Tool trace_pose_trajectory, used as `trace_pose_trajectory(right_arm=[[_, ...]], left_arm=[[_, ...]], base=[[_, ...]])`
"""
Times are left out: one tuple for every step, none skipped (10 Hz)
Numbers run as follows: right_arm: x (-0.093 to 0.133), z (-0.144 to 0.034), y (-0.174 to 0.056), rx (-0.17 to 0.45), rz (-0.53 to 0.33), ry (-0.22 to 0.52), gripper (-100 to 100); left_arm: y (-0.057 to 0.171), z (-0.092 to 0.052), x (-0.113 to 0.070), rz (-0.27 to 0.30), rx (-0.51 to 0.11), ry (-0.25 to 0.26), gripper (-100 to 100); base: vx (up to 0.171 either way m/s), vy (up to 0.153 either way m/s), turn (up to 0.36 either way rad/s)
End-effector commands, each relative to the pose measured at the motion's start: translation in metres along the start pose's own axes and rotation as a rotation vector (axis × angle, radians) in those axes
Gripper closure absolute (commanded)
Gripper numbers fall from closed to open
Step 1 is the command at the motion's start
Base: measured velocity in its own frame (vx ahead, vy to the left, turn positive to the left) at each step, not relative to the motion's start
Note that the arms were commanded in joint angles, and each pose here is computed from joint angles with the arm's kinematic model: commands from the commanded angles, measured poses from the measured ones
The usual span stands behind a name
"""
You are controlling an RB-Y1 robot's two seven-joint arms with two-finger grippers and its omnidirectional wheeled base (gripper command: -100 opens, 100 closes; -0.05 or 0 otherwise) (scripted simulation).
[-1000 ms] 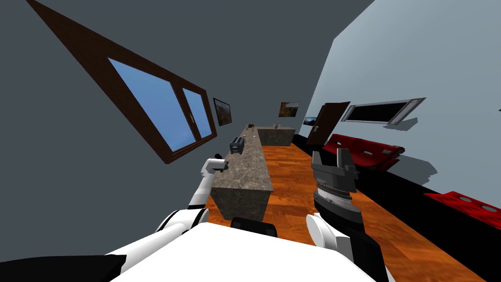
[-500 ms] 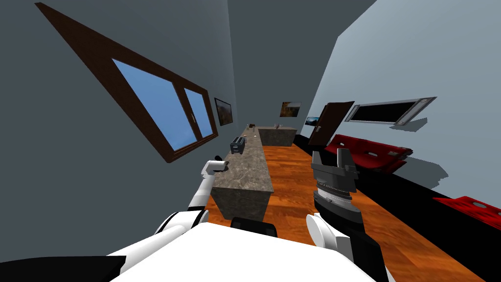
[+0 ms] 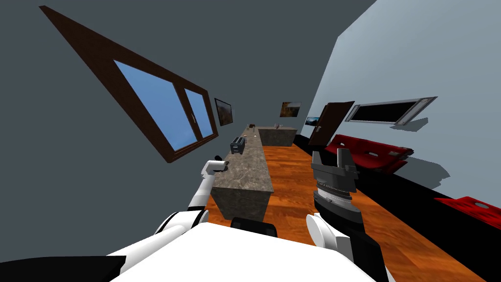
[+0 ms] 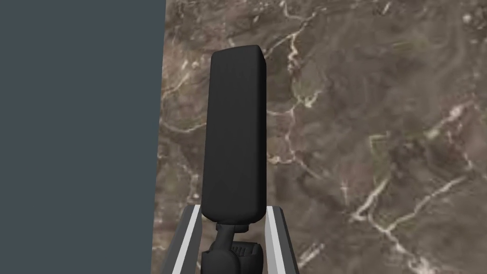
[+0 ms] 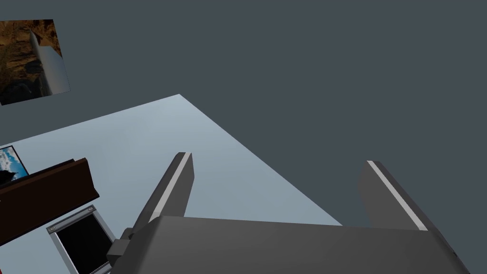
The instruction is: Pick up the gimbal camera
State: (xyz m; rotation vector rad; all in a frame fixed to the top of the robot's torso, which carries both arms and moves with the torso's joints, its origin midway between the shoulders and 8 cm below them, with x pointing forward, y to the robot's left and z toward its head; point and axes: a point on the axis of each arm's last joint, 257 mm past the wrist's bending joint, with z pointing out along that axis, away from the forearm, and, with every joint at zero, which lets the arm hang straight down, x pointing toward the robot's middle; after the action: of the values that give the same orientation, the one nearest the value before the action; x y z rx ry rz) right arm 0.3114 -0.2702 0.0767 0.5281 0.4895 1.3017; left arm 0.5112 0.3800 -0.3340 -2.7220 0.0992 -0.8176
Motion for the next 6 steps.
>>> trace_pose_trajectory(right_arm=[[0.0, 0.0, 0.0, 0.0, 0.0, 0.0, 0], [0.0, 0.0, 0.0, 0.0, 0.0, 0.0, 0], [0.0, 0.0, 0.0, 0.0, 0.0, 0.0, 0], [0.0, 0.0, 0.0, 0.0, 0.0, 0.0, 0], [0.0, 0.0, 0.0, 0.0, 0.0, 0.0, 0], [0.0, 0.0, 0.0, 0.0, 0.0, 0.0, 0]], left_arm=[[0.0, 0.0, 0.0, 0.0, 0.0, 0.0, 0], [-0.001, -0.007, 0.005, -0.004, 0.001, -0.003, 100], [-0.001, -0.008, 0.006, -0.005, 0.001, -0.003, 100], [-0.002, -0.013, 0.01, -0.009, 0.003, -0.004, 100], [-0.001, -0.01, 0.009, -0.006, 0.002, -0.002, 100], [-0.001, -0.011, 0.009, -0.007, 0.002, -0.002, 0]], base=[[0.0, 0.0, 0.0], [-0.009, 0.015, -0.053], [-0.014, 0.019, -0.053], [-0.014, 0.017, -0.055], [-0.005, 0.009, -0.016], [0.0, 0.0, 0.0]])
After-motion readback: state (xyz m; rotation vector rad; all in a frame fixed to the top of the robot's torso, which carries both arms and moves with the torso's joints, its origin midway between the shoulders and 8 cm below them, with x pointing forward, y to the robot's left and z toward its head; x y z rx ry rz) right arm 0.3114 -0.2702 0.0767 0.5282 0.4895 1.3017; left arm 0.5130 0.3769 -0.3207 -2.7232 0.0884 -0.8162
